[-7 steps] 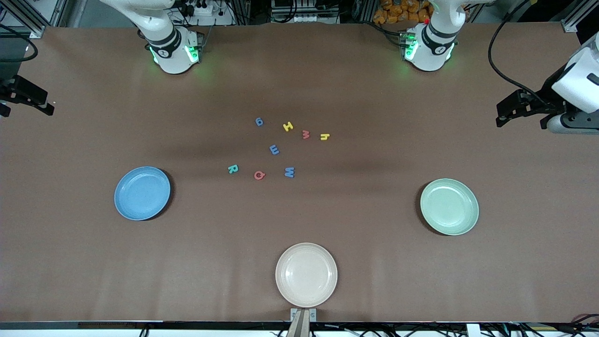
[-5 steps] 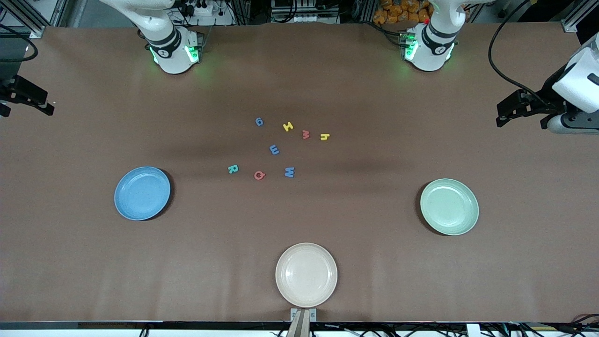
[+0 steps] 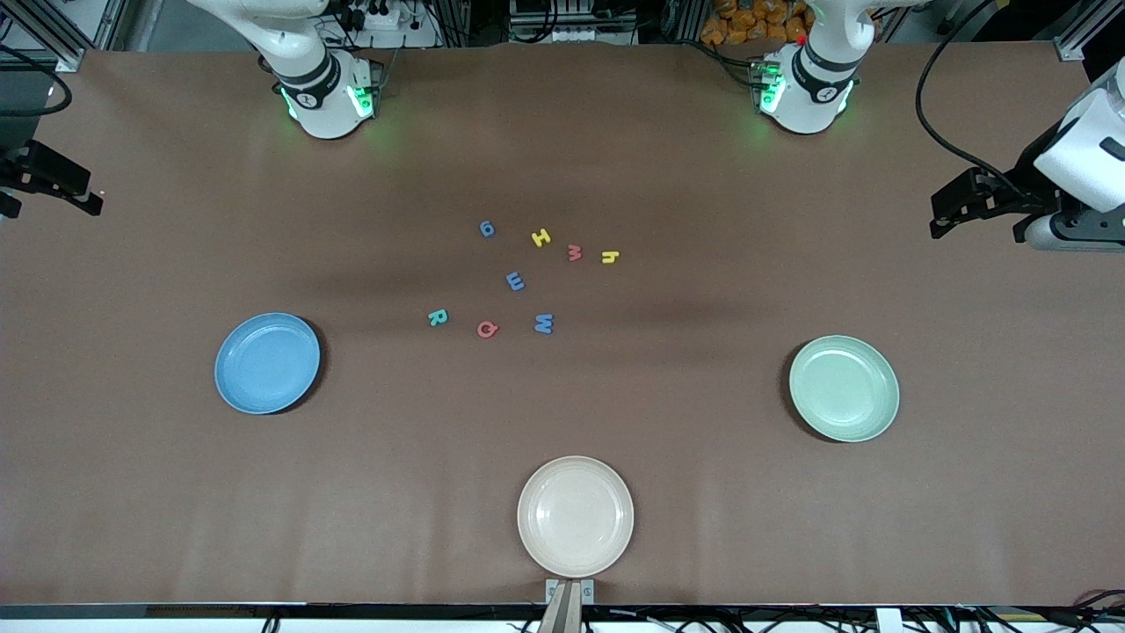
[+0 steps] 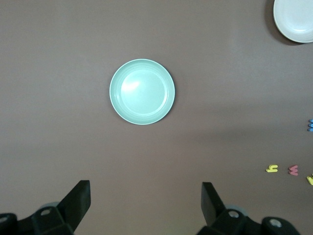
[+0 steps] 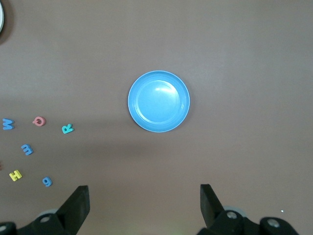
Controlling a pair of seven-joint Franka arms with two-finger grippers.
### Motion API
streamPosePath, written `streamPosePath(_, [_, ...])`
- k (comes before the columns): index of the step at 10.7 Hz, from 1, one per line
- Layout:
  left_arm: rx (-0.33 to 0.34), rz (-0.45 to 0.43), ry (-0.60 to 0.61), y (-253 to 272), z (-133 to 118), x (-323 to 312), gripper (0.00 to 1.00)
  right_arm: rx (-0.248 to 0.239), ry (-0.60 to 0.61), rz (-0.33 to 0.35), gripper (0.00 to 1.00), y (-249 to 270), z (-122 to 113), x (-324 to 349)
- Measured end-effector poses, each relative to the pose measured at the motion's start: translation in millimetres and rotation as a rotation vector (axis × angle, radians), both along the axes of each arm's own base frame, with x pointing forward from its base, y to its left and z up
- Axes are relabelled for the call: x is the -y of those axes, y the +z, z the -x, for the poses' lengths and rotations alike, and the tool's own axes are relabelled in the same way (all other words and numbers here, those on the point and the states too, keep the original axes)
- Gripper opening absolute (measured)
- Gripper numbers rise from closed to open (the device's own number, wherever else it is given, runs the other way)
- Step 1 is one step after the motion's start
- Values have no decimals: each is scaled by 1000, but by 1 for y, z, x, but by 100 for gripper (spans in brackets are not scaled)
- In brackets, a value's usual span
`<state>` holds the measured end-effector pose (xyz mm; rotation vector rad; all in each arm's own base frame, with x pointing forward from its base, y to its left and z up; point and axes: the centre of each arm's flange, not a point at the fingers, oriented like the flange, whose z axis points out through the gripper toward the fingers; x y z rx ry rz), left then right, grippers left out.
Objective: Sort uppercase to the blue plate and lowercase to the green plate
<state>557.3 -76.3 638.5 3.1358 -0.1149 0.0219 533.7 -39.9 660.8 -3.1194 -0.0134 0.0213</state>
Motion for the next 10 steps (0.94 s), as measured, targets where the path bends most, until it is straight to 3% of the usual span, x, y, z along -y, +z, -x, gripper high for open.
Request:
streamPosePath(4, [-25, 3, -96, -27, -6, 55, 100, -21, 4, -4, 100, -4, 0, -2])
streamPosePath(6, [-43, 6, -163, -55, -7, 104, 100, -59, 41, -9, 100, -11, 0, -20])
streamPosePath(8, [-48, 7, -200, -85, -2, 143, 100, -171, 136, -17, 100, -45, -7, -70])
streamPosePath(10, [-62, 3, -259, -125, 12, 177, 100, -352, 255, -52, 100, -115, -21, -143])
